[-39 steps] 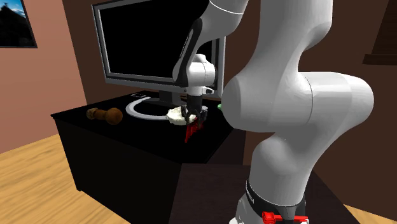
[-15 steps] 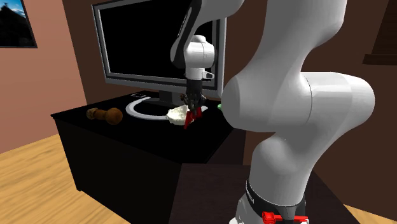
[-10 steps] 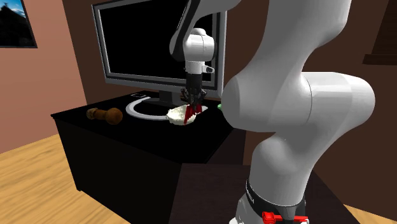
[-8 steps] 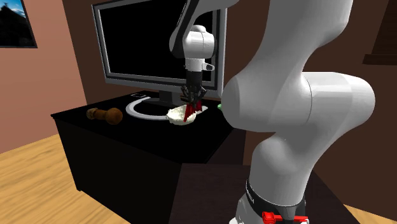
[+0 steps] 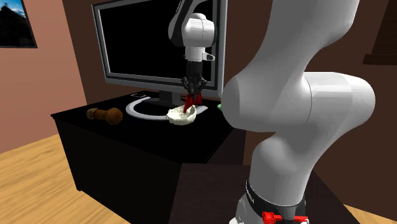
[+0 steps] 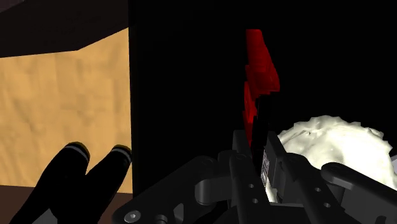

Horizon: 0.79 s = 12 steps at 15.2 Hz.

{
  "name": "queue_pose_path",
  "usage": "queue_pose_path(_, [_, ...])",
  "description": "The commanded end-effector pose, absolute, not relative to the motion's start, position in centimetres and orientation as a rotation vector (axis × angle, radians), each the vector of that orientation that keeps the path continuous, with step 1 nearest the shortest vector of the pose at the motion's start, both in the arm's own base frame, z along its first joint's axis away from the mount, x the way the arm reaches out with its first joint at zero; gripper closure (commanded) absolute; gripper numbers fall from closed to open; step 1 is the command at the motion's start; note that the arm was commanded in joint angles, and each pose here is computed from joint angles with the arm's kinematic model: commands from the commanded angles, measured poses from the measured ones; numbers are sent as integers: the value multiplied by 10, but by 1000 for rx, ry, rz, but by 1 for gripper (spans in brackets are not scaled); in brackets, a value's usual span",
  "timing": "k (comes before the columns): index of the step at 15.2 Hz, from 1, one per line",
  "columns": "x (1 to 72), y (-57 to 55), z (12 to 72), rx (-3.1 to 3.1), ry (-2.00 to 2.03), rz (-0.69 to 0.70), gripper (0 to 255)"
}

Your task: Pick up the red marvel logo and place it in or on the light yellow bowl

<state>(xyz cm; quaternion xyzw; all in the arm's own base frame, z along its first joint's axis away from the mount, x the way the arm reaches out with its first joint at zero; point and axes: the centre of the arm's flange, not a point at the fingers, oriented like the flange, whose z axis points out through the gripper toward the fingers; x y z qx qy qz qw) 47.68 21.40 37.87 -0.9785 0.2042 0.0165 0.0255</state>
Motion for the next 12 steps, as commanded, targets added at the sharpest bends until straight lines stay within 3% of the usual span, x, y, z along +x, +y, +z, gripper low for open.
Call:
queue_pose_path(1, [477, 214, 389, -3025, 631, 52, 255])
queue_pose_path(12, [586, 260, 410, -3025, 631, 52, 255])
